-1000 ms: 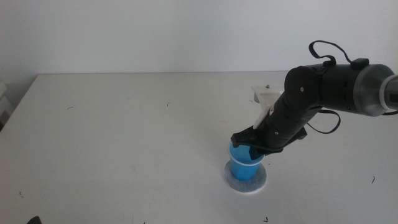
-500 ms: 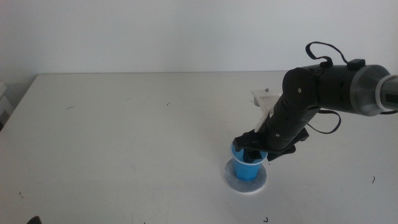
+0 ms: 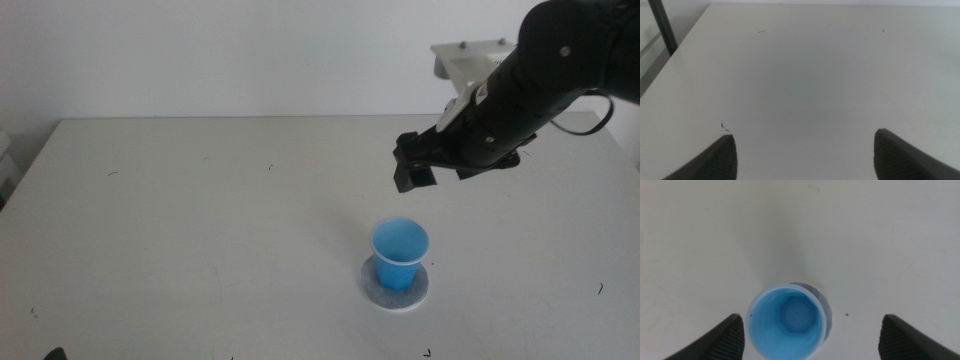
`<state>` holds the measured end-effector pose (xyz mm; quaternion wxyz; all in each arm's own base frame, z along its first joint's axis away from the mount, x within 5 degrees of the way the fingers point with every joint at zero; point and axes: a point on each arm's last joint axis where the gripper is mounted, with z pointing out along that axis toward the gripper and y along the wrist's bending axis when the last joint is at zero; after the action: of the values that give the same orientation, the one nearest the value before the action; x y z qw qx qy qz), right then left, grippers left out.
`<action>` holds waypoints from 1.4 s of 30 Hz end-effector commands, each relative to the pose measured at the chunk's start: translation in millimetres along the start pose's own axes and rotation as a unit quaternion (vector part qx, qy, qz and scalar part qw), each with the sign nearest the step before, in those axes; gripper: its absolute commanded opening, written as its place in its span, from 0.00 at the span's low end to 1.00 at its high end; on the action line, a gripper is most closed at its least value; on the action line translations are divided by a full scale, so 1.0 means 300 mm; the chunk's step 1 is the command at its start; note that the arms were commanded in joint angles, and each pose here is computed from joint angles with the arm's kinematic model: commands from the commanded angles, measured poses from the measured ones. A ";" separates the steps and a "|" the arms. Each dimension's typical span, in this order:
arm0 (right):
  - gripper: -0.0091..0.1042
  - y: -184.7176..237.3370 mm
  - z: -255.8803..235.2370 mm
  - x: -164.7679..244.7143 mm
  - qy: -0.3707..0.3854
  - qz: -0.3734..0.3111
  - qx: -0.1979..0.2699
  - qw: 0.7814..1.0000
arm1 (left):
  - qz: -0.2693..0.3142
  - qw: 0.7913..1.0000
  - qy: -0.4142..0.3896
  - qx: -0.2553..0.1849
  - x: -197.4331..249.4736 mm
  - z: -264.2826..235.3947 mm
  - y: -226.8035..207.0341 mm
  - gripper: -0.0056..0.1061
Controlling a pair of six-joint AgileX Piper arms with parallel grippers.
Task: Place an empty cup on a cup mat.
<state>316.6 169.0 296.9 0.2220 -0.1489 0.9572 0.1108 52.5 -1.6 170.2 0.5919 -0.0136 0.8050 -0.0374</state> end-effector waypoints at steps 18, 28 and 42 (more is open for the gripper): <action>0.71 -0.266 -0.542 0.360 -0.272 0.086 0.105 0.953 | -0.005 0.999 -0.038 0.005 -0.027 -0.004 -0.003 0.99; 0.73 -0.248 -0.506 0.578 -0.358 0.058 0.113 0.925 | -0.005 0.999 -0.038 0.005 -0.027 -0.004 -0.003 0.99; 0.89 -0.246 -0.426 0.825 -0.489 0.036 0.134 0.861 | -0.005 0.999 -0.038 0.005 -0.027 -0.004 -0.003 0.99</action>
<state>79.3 6.5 273.0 0.6291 0.0003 0.7754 0.0544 52.5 -1.6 170.2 0.5919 -0.0136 0.8050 -0.0374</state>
